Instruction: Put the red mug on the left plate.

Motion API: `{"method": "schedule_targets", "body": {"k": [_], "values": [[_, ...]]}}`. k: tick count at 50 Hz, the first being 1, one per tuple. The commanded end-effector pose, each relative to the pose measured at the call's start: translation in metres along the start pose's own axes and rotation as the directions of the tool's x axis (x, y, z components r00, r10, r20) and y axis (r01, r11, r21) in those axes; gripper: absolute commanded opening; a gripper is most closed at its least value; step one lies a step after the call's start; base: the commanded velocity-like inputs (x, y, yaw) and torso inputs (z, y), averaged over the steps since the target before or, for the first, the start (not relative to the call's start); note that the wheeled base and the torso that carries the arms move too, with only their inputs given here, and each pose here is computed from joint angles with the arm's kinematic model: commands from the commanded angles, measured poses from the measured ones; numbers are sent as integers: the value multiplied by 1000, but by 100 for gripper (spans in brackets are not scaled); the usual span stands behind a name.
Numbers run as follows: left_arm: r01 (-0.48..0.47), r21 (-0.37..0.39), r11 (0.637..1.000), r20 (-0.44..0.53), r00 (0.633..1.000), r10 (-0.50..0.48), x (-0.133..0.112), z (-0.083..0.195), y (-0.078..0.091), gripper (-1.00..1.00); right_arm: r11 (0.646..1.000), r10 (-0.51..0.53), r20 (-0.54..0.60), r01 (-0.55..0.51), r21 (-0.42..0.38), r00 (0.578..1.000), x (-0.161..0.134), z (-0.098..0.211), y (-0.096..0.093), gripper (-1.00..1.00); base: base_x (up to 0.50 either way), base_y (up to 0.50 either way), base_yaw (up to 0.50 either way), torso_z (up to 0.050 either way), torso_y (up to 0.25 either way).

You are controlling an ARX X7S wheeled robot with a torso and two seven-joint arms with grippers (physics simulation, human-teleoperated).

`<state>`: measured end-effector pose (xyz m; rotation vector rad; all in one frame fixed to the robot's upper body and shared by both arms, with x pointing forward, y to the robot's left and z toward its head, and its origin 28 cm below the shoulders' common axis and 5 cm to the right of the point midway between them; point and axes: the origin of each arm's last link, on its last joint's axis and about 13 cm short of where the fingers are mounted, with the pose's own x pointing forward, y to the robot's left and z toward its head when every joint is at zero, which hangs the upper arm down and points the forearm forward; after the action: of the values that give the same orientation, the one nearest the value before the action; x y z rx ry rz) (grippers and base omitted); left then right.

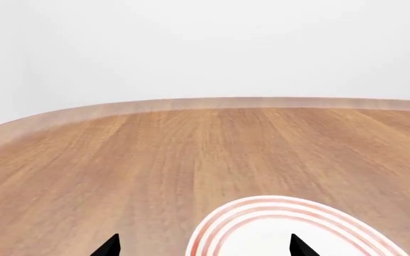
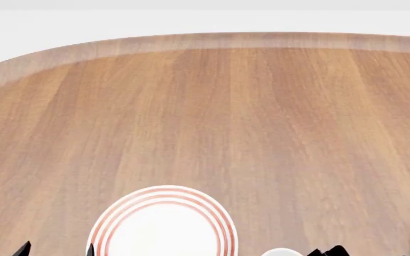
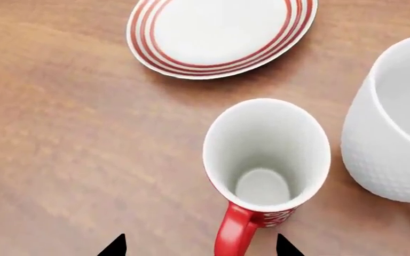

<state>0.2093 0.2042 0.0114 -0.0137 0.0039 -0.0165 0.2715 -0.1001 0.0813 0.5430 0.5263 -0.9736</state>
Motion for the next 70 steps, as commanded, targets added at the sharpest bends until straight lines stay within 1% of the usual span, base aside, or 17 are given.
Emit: {"method": "schedule_targets", "body": {"k": [1, 22, 33, 59, 70], "values": [[-2, -3, 1000, 0, 1000, 2, 1, 0, 0, 100, 1000, -6, -14, 6, 3, 1000, 4, -1, 4, 100, 0, 0, 0, 0, 0], [2, 2, 1000, 3, 1000, -2, 0, 1, 0, 100, 999, -26, -76, 29, 35, 997, 8, -5, 2, 100, 0, 0, 0, 0, 0], [4, 3, 1000, 5, 1000, -4, 0, 0, 0, 100, 999, -22, -74, 26, 46, 997, 12, -6, 6, 100, 0, 0, 0, 0, 0], [8, 4, 1000, 5, 1000, -8, 1, 0, 0, 100, 997, -55, -59, 58, 58, 997, 25, -6, 10, 100, 0, 0, 0, 0, 0], [9, 5, 1000, 6, 1000, -9, 0, 1, 0, 100, 996, -69, -67, 73, 56, 995, 30, -10, 9, 100, 0, 0, 0, 0, 0]]}}
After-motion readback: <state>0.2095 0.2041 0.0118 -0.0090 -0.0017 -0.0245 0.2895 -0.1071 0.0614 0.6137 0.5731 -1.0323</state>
